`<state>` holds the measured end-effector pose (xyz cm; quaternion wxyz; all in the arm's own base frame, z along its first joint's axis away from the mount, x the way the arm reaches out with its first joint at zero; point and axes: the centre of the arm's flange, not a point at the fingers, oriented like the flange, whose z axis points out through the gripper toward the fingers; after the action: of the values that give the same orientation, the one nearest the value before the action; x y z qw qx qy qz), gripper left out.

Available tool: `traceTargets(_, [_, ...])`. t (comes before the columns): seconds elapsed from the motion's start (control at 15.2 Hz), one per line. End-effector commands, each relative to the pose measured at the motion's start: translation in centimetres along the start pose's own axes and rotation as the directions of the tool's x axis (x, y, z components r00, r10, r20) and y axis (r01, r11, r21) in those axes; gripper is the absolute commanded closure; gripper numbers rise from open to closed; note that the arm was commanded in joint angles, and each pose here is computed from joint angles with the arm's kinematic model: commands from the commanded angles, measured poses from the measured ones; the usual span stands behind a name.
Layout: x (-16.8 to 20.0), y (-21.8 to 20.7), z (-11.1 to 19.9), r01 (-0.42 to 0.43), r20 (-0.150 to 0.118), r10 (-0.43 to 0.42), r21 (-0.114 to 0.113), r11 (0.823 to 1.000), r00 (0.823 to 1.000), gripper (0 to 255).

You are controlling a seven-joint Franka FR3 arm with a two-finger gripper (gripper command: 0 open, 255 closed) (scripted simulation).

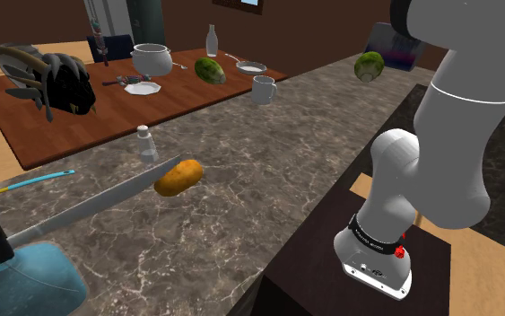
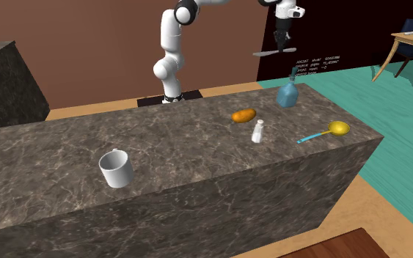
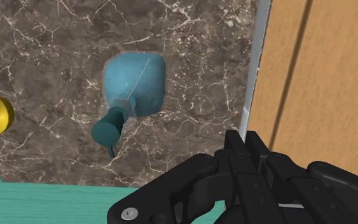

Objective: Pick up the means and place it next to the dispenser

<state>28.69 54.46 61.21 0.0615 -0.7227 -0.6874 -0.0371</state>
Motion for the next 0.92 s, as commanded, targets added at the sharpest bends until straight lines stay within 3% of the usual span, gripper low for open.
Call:
traceTargets(0.0, [-0.2,0.1,1.1,0.000,0.000,0.000,0.000,1.000,1.000,255])
traceTargets(0.86, [-1.2,0.3,7.9,0.000,0.000,0.000,0.000,1.000,1.000,255])
